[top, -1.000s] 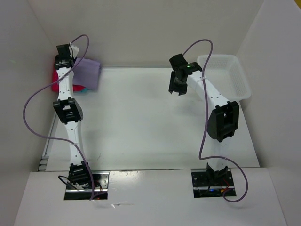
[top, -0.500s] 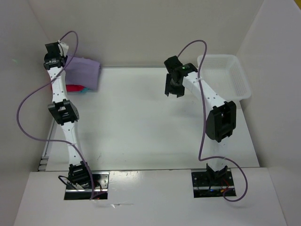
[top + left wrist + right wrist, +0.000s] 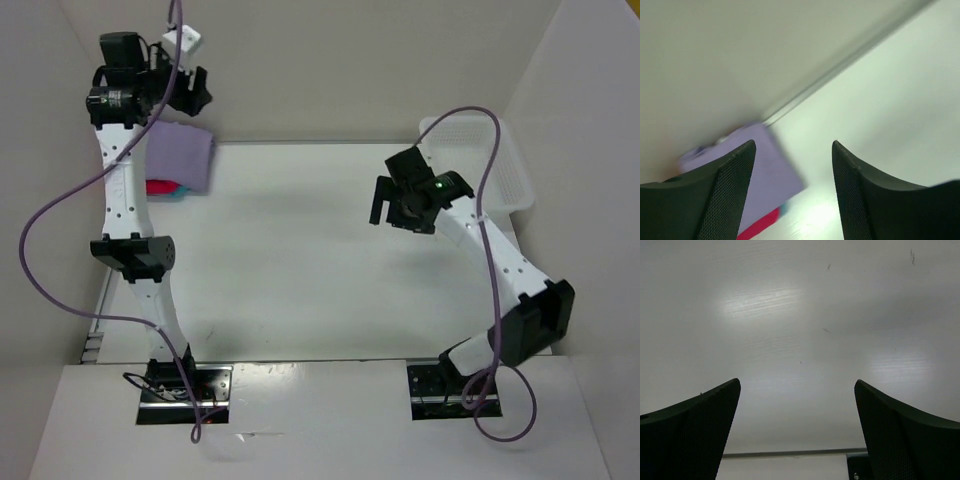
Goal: Fold and stack the t-shirts
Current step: Put the neatly folded tshirt into the corner of the board with the left arm
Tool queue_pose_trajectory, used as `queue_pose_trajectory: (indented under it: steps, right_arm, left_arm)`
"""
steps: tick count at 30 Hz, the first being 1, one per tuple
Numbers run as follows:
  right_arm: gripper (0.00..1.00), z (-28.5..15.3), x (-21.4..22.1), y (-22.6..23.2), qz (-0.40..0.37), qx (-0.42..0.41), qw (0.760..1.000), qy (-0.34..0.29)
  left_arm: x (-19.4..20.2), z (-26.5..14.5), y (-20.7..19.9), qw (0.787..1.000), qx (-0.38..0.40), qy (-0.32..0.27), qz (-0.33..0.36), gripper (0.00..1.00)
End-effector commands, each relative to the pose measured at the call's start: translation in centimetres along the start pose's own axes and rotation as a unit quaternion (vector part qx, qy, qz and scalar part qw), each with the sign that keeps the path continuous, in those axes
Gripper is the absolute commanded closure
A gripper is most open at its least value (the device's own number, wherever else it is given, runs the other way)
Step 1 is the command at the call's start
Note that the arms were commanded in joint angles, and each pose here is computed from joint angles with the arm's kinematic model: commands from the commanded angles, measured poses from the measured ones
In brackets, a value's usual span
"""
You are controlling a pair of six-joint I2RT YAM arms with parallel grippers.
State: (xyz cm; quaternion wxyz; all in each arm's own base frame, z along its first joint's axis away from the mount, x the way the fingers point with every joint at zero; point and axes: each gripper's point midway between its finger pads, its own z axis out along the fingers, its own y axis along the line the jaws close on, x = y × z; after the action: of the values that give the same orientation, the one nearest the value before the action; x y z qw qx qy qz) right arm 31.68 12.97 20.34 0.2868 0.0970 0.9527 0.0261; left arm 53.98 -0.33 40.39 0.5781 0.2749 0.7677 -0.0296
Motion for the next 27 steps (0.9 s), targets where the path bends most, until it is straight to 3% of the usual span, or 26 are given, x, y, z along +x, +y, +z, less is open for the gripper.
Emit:
queue_pose_trajectory:
  steps: [1,5,7,8,9,10,12,15,19,22,27]
  right_arm:
    - [0.01,-3.0,0.1,-0.8,0.038,-0.033,0.998,-0.048]
    - [0.01,-5.5,2.0,-2.1,0.083,-0.066,0.992,-0.065]
    - [0.01,-7.1,2.8,-2.6,0.097,-0.088,0.988,-0.080]
    - [0.01,-7.6,2.7,-2.5,0.107,-0.104,0.985,-0.085]
    - [0.01,-8.0,2.9,-2.9,0.118,-0.111,0.983,-0.087]
    - [0.01,-8.8,2.8,-3.0,0.125,-0.129,0.978,-0.103]
    - [0.01,-9.4,2.9,-2.7,0.139,-0.161,0.972,-0.103]
    - [0.01,-10.4,3.5,-2.3,0.153,-0.203,0.961,-0.111]
    - [0.01,-10.4,4.8,-1.9,0.166,-0.227,0.954,-0.099]
    - [0.01,-10.2,5.5,-1.7,0.175,-0.240,0.950,-0.094]
    - [0.01,-10.5,6.0,-1.8,0.184,-0.252,0.945,-0.097]
  left_arm:
    - [1.2,2.0,-10.2,0.984,0.172,0.021,-0.037,0.30]
    - [6.1,3.4,-21.9,0.957,0.261,0.123,0.012,0.29]
    - [7.4,3.9,-25.1,0.956,0.265,0.122,0.026,0.29]
    - [5.9,2.0,-28.5,0.953,0.280,0.098,0.055,0.28]
    - [10.0,2.3,-31.0,0.947,0.285,0.130,0.075,0.26]
    - [11.0,1.5,-33.2,0.940,0.298,0.135,0.099,0.24]
    - [11.9,-0.8,-39.1,0.916,0.342,0.131,0.161,0.18]
    - [15.9,-3.3,-44.9,0.886,0.393,0.164,0.186,0.15]
    - [19.5,-6.2,-49.5,0.850,0.460,0.185,0.178,0.11]
    - [22.4,-8.2,-51.3,0.824,0.486,0.197,0.212,0.06]
    - [24.7,-9.5,-52.8,0.803,0.500,0.215,0.245,0.01]
